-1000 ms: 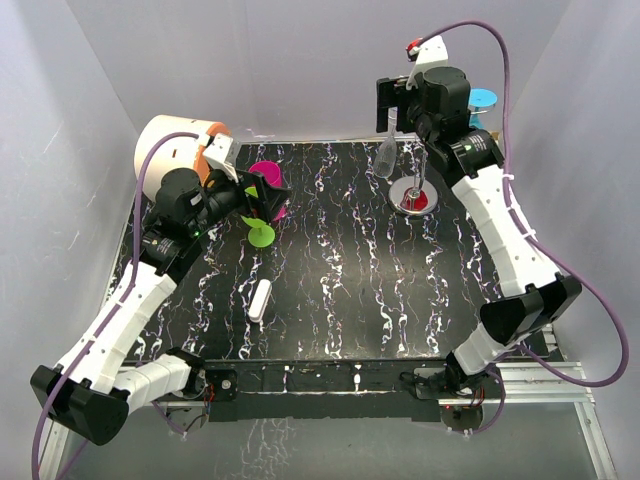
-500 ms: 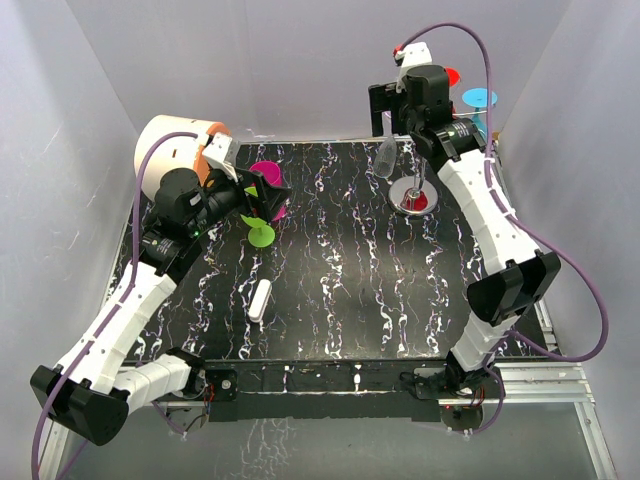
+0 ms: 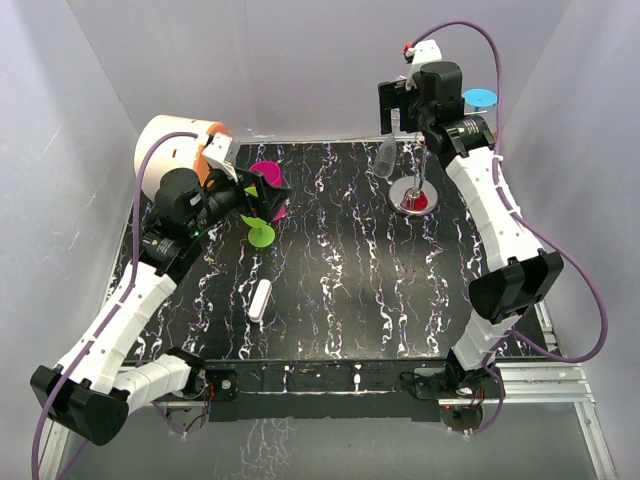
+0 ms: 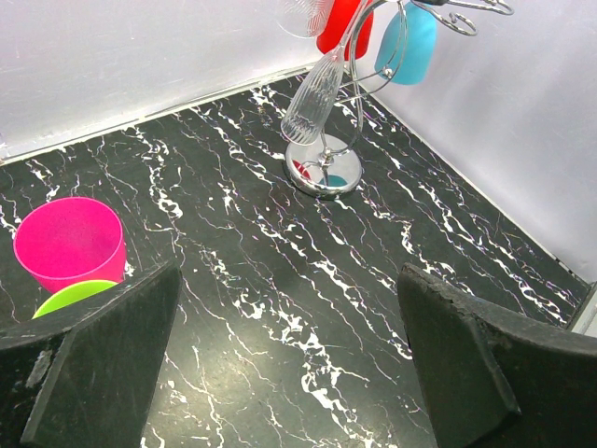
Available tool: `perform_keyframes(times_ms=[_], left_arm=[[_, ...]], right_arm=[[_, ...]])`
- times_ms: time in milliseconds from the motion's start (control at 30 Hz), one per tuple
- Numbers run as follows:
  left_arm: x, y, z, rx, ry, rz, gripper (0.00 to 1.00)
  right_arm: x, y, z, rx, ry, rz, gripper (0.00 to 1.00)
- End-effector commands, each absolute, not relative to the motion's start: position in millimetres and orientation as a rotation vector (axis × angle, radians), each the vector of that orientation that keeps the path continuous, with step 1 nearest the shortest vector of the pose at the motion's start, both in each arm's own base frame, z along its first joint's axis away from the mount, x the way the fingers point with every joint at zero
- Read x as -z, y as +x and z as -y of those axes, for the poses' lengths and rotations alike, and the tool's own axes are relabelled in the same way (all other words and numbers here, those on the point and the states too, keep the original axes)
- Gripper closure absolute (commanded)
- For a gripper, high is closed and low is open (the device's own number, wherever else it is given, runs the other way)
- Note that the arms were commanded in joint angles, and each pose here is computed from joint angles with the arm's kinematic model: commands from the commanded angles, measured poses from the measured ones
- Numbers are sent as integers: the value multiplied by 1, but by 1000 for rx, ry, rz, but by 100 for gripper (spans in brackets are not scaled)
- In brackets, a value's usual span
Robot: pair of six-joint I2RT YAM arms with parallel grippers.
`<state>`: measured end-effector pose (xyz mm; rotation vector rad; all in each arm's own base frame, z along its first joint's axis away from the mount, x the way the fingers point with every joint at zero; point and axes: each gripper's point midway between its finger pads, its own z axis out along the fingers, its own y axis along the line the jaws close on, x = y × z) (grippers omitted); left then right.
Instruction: Take the wine glass off the wine glass rack
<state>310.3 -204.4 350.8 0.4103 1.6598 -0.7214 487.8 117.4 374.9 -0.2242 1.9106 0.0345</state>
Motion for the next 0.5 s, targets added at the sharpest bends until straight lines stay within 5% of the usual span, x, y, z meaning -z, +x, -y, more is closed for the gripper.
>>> perform_keyframes(times_ms=[0,467], left_arm=[[-364,307,203,717,418,-1608,1],[-362,308,204,719,421,-1611,1]], right_arm=[[-387,501,-123,-67,-254,-1847,11],[-380,511,-122,-76,-264,-1852,21]])
